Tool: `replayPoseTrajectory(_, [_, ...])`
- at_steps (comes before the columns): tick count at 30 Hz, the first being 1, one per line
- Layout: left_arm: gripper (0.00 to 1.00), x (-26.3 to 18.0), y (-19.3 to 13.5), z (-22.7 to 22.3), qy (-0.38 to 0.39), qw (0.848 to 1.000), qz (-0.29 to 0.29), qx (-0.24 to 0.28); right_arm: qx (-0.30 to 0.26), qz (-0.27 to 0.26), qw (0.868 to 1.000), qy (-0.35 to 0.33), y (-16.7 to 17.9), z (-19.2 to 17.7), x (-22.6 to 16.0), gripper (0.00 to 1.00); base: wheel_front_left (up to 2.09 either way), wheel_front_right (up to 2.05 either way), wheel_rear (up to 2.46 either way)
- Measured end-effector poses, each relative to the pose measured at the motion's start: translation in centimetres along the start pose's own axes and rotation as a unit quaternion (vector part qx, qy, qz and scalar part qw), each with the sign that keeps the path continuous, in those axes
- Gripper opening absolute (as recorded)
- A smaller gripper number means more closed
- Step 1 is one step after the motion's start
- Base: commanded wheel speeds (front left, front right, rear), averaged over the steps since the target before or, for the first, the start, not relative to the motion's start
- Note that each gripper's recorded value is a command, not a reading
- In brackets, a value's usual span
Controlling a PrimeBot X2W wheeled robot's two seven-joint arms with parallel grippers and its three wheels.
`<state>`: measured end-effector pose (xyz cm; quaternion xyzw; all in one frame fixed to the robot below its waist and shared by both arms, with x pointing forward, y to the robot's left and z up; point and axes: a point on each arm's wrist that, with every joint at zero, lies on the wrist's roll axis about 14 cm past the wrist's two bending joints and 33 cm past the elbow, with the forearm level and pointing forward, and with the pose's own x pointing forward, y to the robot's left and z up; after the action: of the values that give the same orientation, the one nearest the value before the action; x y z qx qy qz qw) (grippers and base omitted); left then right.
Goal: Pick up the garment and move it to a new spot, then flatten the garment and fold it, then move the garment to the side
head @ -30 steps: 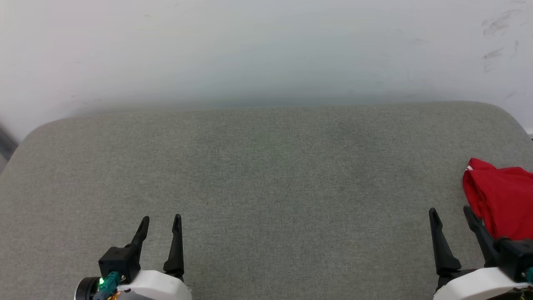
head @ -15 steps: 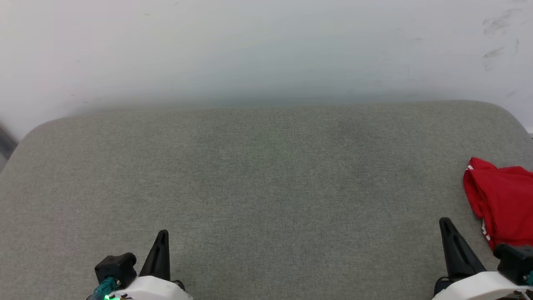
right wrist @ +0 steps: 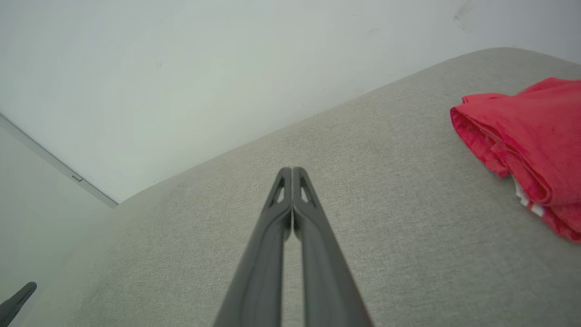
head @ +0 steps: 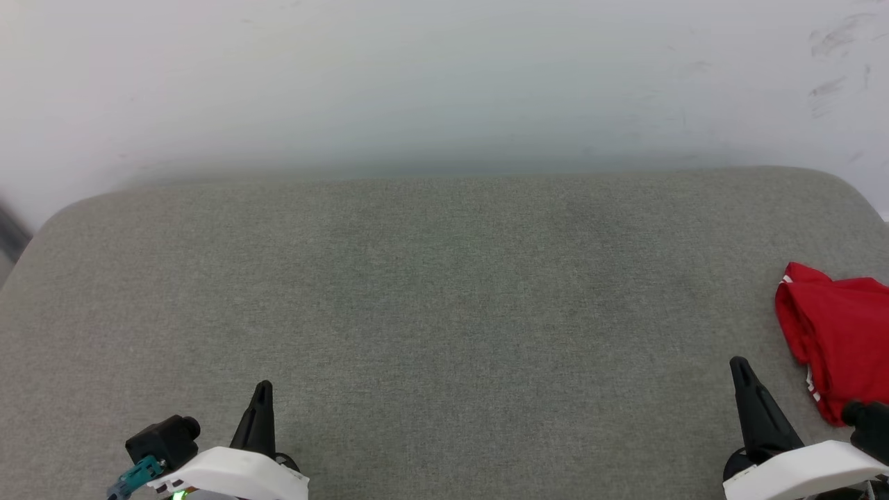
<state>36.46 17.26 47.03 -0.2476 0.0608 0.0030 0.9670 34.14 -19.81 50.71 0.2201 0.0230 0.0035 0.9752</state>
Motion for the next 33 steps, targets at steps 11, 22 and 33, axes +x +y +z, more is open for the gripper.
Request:
replayPoseTrajectory(11, [0.0,0.4,0.3,0.4,0.004,0.996,0.007,-0.085,0.088,0.002,0.996,-0.004,0.0,0.1,0.7,0.0,0.0,0.0,0.0])
replayPoseTrajectory(22, [0.0,0.7,0.5,0.7,0.005,0.987,0.011,-0.16,0.167,0.003,0.986,-0.005,-0.1,0.0,1.3,0.0,0.0,0.0,0.0])
replayPoseTrajectory(33, [0.0,1.0,0.6,1.2,0.003,0.974,0.01,-0.226,0.235,0.002,0.972,-0.005,-0.2,-0.1,1.8,0.0,0.0,0.0,0.0])
